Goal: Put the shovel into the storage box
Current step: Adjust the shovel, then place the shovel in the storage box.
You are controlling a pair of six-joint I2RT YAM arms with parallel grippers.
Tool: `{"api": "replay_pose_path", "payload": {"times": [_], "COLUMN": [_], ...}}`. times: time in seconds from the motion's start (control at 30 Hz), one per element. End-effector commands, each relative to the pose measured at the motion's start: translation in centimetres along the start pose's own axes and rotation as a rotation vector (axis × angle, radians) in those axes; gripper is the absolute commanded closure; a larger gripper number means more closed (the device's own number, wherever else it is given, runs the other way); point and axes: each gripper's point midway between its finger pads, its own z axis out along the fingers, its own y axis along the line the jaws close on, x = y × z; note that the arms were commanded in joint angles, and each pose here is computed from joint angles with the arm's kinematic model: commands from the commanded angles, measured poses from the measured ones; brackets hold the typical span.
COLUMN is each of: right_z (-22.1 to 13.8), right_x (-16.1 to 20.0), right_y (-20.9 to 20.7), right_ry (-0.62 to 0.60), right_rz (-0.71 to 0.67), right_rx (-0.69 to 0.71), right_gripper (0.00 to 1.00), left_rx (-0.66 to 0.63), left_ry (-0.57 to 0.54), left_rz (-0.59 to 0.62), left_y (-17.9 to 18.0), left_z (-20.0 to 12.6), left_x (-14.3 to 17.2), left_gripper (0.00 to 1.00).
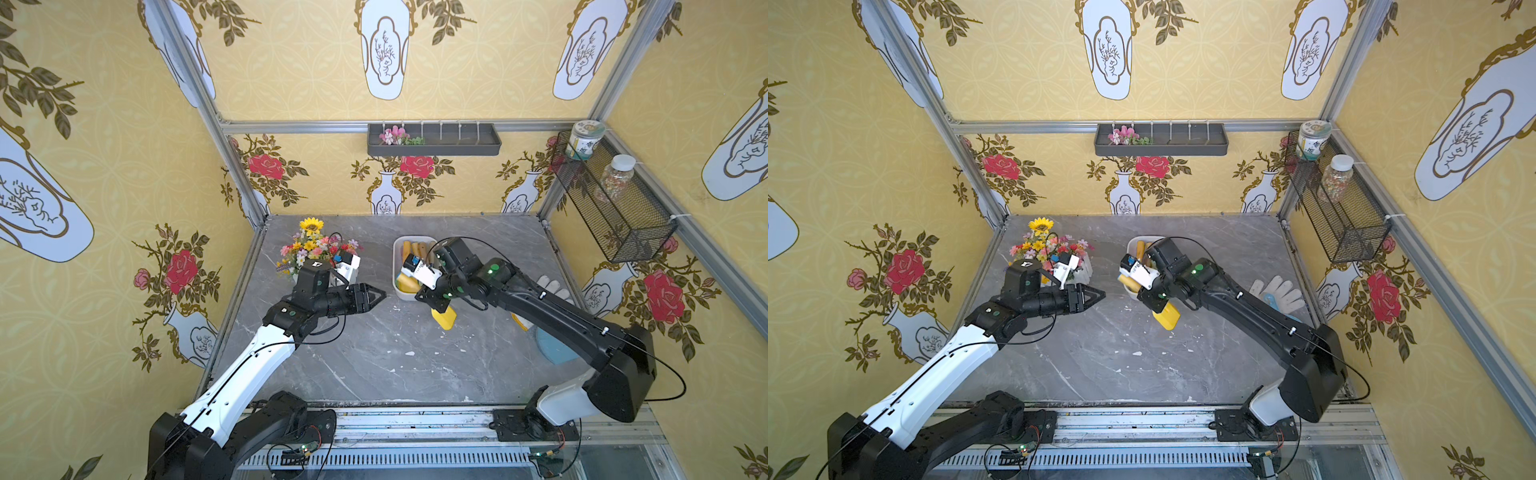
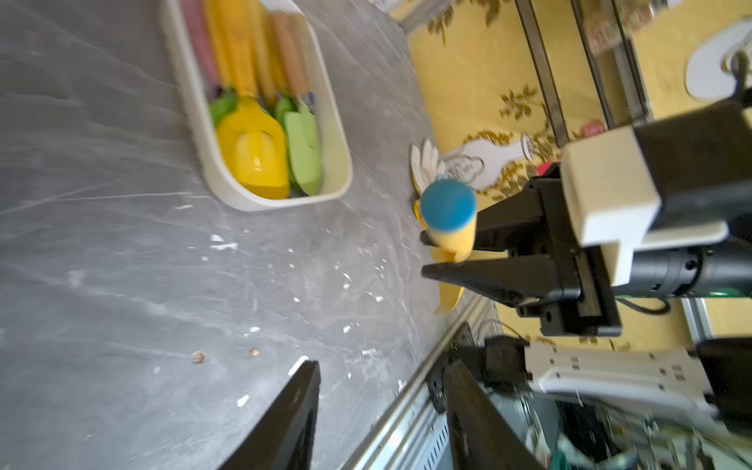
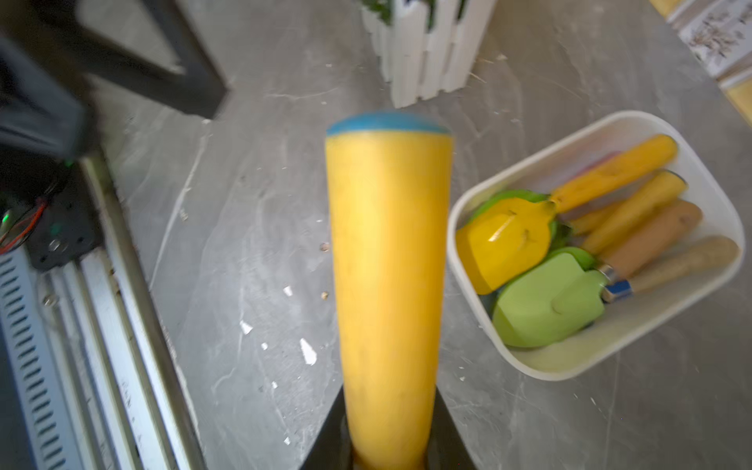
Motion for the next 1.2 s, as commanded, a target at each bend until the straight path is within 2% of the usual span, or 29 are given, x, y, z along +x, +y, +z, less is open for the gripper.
{"api": "replay_pose_path", "payload": {"times": [0.0,0.23,0.4,0.53,0.73,1.0,1.07,1.17], "right_z": [0.7,4.5,6.5,7.6,9.4,11.9,12.2,12.5], "right_x": [-1.2,-2.9,-4.2,-3.6,-2.0,-0.8,-0.6,-0.4], "right_y": [-3.8,-9.8,-13.5,-16.4,-18.5,-18.3,-18.3,-18.2], "right_ry": [0.013,0.094,0.050,0.023,0.042,0.060,0.066,0.078], "right_rz": [0.210,0.468,0.572,0.671,0.714,0.747,0.751,0.750], "right_rx": [0.133,0.308,0.434,0.489,0.535,0.485,0.483,0.478], "right_gripper": [0.89,0.90,0.91,0.91,0.88,0.86,0.83,0.73], "left_rx": [-0.054,-0.038,-0.012,0.004,-0.007,-0.009,-0.007,-0.007], "left_ry": [-0.085,-0.056,-0.053,-0.052,-0.041,-0.039,-0.041,-0.040], "left_rz": [-0.065,-0.142,-0.164,-0.167,-0.174,-0.175,-0.173,-0.174], "left_y": [1.3,2.0,1.8,1.6,2.3,2.5,2.5,2.4], "left_z": [-0.3,0.3,0.3,0.5,0.9,1.1,1.1,1.1], "left_x": [-0.9,0.7,1.4,1.8,2.5,2.5,2.5,2.5], "left_gripper": [0.45,0.46,0.46,0.46,0.46,0.47,0.47,0.46]}}
